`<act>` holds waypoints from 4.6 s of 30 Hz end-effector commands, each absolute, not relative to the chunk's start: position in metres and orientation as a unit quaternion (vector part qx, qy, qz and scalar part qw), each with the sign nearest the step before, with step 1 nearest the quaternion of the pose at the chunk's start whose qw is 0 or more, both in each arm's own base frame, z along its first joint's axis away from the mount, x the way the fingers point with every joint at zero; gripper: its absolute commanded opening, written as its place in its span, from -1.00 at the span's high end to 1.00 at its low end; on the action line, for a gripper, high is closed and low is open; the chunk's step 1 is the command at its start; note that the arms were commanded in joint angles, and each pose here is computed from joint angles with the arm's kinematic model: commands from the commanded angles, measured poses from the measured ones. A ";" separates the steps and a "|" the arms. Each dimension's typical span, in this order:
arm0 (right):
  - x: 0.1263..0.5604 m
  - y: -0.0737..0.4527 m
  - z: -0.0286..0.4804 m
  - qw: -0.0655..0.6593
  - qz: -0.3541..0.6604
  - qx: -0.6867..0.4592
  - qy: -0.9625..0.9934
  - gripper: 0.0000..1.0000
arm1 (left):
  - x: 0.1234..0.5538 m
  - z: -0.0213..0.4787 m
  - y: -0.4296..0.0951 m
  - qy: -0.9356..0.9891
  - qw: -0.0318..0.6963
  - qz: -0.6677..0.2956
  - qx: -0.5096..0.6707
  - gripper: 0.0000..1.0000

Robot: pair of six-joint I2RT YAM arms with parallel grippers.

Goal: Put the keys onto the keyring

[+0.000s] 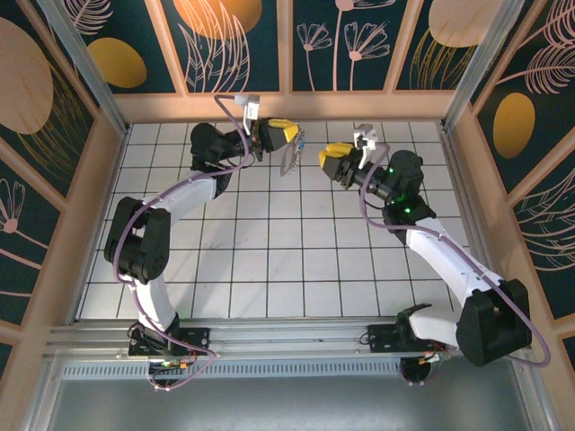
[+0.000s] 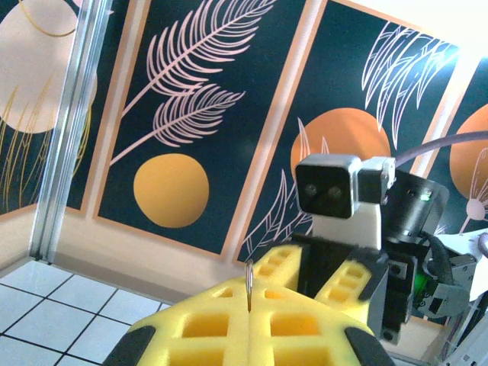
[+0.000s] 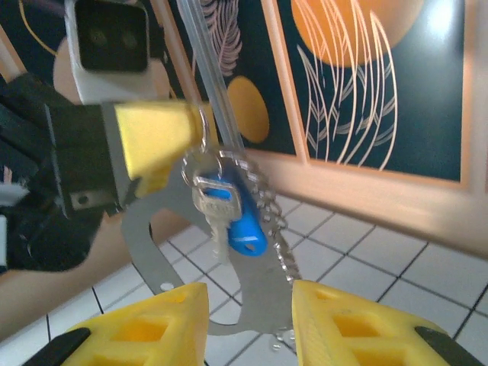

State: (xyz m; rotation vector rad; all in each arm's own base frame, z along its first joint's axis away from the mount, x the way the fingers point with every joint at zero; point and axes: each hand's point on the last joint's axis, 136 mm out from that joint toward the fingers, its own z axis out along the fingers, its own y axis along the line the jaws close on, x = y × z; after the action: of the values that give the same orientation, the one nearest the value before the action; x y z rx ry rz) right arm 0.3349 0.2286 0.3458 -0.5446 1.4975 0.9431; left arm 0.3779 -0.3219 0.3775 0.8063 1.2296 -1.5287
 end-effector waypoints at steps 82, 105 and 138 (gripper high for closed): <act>0.353 0.258 0.400 0.549 0.509 -0.314 0.583 1.00 | 0.365 0.381 -0.327 0.527 0.487 -0.551 0.427 -0.32; 0.346 0.266 0.399 0.531 0.512 -0.344 0.581 1.00 | 0.370 0.368 -0.334 0.531 0.445 -0.566 0.447 -0.22; 0.346 0.268 0.396 0.528 0.514 -0.345 0.581 1.00 | 0.365 0.373 -0.347 0.514 0.438 -0.582 0.453 0.62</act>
State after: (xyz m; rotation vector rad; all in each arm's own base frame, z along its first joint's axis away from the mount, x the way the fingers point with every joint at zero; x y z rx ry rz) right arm 0.3569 0.2654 0.3711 -0.7592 1.4887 1.2437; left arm 0.3688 -0.3441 0.3612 1.0924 1.3419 -1.4576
